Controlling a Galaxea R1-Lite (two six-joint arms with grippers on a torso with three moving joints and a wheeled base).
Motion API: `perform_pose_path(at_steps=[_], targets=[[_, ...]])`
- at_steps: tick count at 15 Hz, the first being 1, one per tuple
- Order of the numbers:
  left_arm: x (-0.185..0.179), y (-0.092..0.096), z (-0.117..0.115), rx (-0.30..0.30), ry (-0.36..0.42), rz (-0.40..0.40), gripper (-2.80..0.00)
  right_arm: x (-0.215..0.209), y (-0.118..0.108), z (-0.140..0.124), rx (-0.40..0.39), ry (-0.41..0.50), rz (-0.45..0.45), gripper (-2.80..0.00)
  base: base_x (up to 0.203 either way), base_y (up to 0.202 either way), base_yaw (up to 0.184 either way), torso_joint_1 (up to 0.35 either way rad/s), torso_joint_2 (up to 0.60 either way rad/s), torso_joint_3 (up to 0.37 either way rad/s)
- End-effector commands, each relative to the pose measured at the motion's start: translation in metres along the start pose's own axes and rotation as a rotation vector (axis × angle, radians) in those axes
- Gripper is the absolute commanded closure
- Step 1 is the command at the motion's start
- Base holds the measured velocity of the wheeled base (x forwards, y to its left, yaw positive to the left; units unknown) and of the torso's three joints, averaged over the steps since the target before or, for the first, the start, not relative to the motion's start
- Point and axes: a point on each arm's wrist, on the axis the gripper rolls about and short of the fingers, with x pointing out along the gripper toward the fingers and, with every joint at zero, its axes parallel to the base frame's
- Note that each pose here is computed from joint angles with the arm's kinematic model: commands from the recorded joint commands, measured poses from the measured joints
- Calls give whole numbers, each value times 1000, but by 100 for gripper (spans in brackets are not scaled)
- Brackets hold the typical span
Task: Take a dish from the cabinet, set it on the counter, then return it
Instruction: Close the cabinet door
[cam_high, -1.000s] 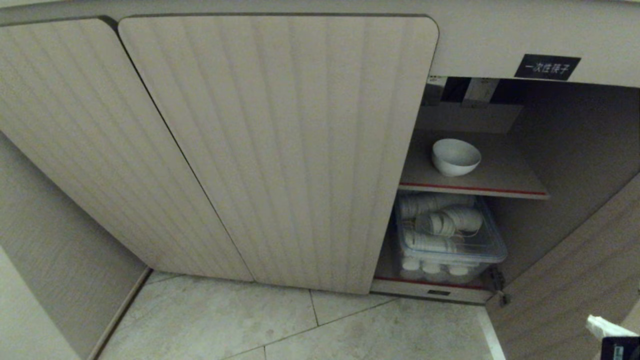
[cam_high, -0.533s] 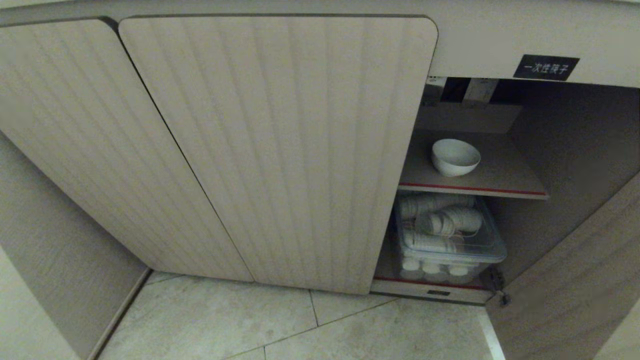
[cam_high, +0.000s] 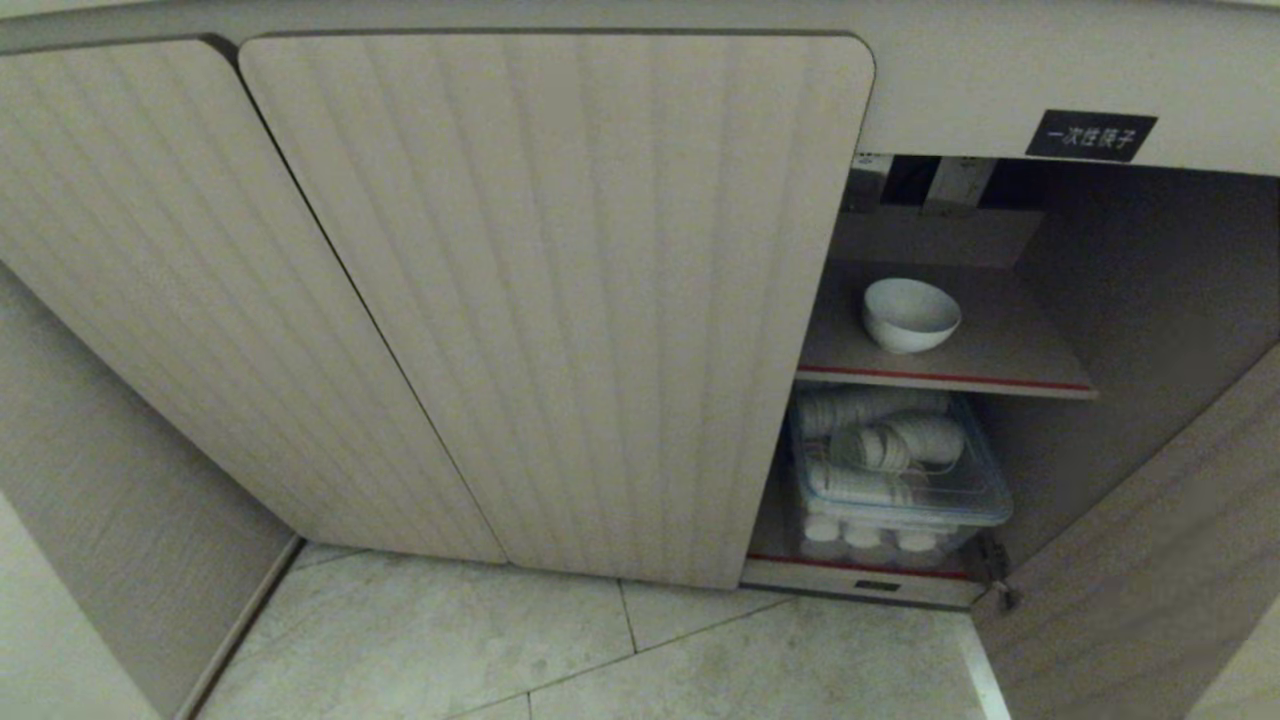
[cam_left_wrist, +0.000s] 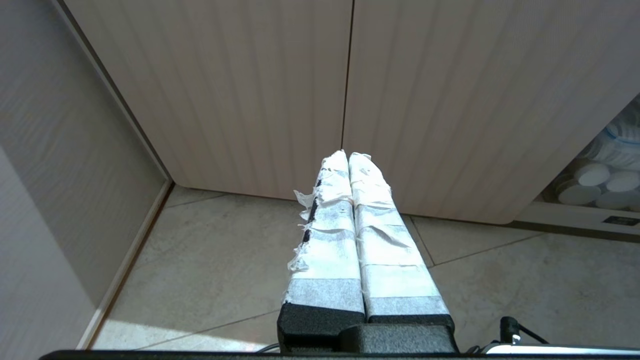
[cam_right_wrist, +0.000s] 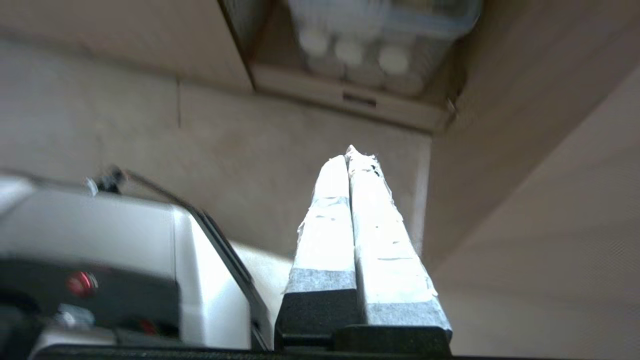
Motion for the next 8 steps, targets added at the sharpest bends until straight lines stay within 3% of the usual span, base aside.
perform_pose_path(at_steps=[1,8], targets=[[0,0,0,-1,0,0,0,-4,0,-1,26,-51,-40,0,0,0,0,0,0,0],[0,0,0,-1,-1,1,0,-4,0,-1,32,-53,-61,0,0,0,0,0,0,0]])
